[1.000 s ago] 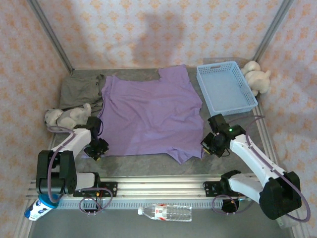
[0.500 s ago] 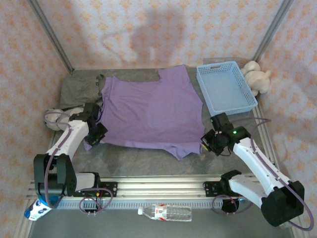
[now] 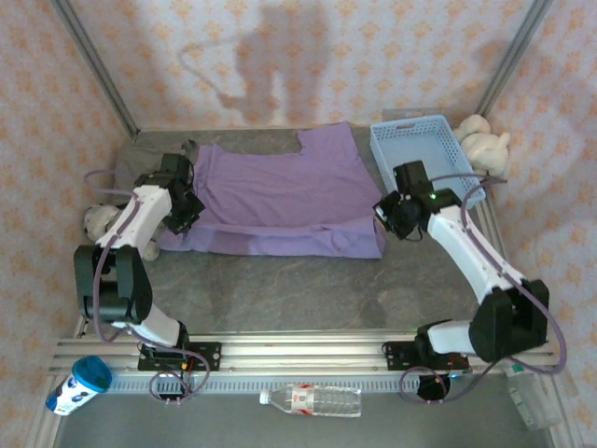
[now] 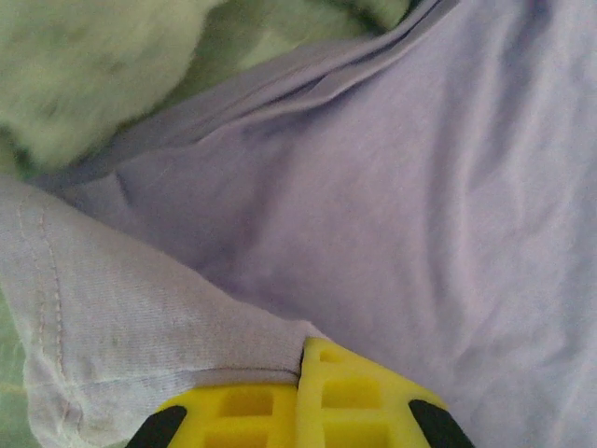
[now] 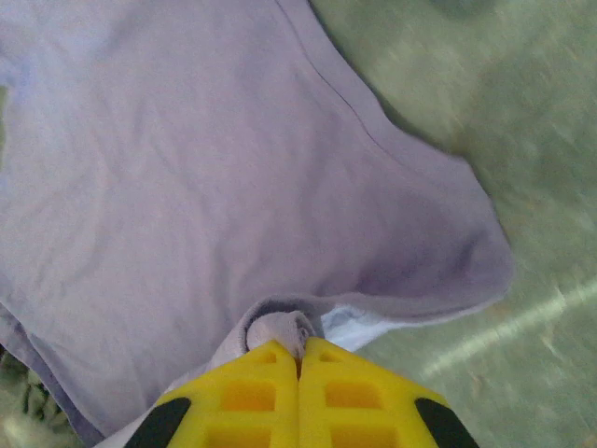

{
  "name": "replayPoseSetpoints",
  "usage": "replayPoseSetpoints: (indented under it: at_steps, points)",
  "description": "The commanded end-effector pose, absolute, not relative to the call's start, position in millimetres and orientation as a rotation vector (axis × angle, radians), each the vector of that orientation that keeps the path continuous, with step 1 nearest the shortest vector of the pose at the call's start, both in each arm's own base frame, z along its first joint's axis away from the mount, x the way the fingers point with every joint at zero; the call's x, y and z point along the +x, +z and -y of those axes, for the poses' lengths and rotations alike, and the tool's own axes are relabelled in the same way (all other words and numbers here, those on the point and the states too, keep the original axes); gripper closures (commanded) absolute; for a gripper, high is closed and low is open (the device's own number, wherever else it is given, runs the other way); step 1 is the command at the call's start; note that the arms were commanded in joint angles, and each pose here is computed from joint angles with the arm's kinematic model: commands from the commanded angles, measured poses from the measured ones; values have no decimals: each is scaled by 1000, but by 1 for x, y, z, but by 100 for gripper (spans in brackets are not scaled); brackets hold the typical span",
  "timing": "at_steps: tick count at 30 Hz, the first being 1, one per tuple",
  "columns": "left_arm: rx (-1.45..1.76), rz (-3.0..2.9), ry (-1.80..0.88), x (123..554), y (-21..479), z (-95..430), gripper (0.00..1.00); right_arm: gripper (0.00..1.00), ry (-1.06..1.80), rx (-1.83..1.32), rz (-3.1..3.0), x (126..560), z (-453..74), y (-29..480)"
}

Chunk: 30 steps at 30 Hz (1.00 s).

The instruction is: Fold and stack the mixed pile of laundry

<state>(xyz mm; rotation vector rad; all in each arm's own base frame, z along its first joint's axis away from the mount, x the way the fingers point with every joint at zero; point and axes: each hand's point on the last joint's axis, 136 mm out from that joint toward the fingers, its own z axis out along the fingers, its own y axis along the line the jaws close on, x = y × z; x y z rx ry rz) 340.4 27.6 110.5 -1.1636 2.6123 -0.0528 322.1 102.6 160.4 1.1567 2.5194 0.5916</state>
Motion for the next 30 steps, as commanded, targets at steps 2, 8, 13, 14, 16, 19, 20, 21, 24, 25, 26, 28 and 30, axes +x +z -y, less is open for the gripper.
replayPoseSetpoints:
  at_steps: [2, 8, 13, 14, 16, 19, 20, 21, 24, 25, 26, 28, 30]
  points:
    - [-1089, -2611, 30, 383, 115, -38, 100, 100, 514, 1062, -2466, 387, -89, 168]
    - [-1069, -2739, 92, 410, 99, -39, 39, 49, 535, 886, -2525, 451, -102, 175]
    - [-1039, -2685, 62, 396, 114, -33, 38, 50, 492, 802, -2578, 428, -104, 179]
    - [-1019, -2686, 52, 392, 116, -27, 38, 51, 478, 781, -2598, 418, -105, 176]
    - [-981, -2696, 9, 384, 115, -12, 39, 54, 452, 763, -2643, 396, -109, 164]
    - [-932, -2730, -74, 373, 104, 20, 40, 61, 459, 761, -2704, 367, -122, 142]
    - [-928, -2746, -96, 369, 97, 29, 42, 64, 472, 761, -2719, 360, -128, 133]
    - [-925, -2752, -109, 366, 90, 37, 43, 68, 482, 763, -2734, 354, -133, 124]
    - [-934, -2778, -124, 359, 68, 52, 51, 75, 490, 803, -2778, 346, -142, 98]
    - [-934, -2788, -130, 358, 62, 56, 53, 75, 476, 816, -2790, 344, -142, 91]
    - [-928, -2801, -126, 357, 56, 59, 54, 76, 454, 830, -2799, 343, -140, 82]
    - [-909, -2826, -104, 355, 44, 62, 56, 76, 396, 875, -2814, 339, -134, 64]
    - [-892, -2867, -69, 352, 30, 62, 56, 77, 314, 915, -2832, 335, -124, 46]
